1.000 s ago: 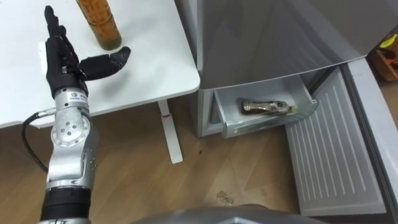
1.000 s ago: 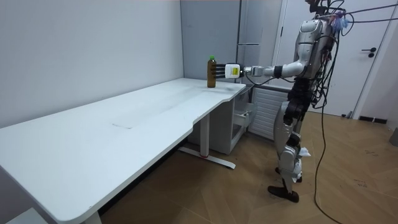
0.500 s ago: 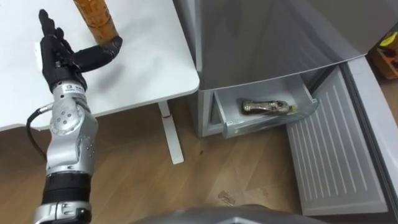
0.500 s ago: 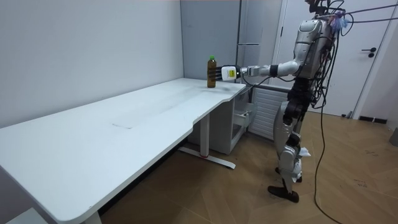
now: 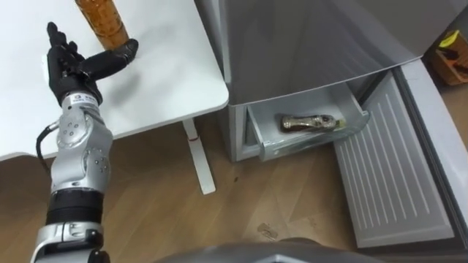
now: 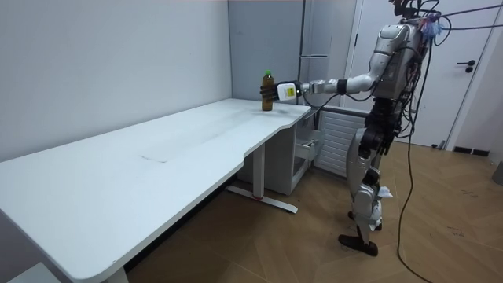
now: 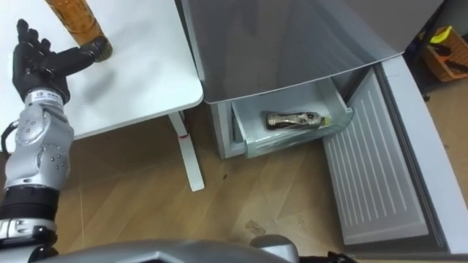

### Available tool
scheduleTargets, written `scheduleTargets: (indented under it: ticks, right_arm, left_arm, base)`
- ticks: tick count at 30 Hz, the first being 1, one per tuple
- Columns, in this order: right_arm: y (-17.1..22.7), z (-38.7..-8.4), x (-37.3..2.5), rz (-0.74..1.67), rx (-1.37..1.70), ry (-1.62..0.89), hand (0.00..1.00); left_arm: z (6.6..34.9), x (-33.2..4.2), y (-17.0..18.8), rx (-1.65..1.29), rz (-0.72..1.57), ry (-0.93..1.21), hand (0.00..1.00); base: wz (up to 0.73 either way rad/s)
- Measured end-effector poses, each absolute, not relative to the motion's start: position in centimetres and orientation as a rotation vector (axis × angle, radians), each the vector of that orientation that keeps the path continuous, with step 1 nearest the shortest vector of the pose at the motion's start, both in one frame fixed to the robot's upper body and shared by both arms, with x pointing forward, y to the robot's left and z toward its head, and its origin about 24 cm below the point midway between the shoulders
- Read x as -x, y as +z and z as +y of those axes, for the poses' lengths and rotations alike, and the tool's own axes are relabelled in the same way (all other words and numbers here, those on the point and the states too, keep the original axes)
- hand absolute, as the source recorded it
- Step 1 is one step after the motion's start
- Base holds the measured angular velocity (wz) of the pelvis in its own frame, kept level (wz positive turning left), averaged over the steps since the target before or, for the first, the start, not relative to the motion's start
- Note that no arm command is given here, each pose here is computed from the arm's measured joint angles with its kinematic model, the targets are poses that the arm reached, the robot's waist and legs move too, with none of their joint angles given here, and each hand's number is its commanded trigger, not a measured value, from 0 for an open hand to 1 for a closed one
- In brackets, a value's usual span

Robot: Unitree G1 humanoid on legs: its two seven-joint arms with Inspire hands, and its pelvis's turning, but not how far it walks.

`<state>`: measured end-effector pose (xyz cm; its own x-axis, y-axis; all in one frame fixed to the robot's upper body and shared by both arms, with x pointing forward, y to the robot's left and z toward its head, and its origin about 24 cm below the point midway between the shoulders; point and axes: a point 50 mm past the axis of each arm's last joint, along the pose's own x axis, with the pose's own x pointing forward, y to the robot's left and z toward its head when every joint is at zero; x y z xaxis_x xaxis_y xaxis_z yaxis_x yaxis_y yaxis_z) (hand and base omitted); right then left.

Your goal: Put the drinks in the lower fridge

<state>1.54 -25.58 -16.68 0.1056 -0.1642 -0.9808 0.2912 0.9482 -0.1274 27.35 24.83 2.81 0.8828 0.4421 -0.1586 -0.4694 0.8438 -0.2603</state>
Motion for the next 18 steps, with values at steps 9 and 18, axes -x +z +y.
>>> scheduleTargets:
  ticks: [9,18]
  right_arm:
    - [-16.7,-25.7,-0.6,1.448,-0.110,-0.347,0.00]
    - [-16.6,-25.9,0.8,1.509,-0.047,-0.333,0.00]
  left_arm:
    - [27.4,-28.9,4.4,0.348,0.066,0.522,0.00]
    - [28.4,-29.5,5.8,0.344,0.025,0.544,0.00]
  base:
    - [-0.10]
    - [-0.12]
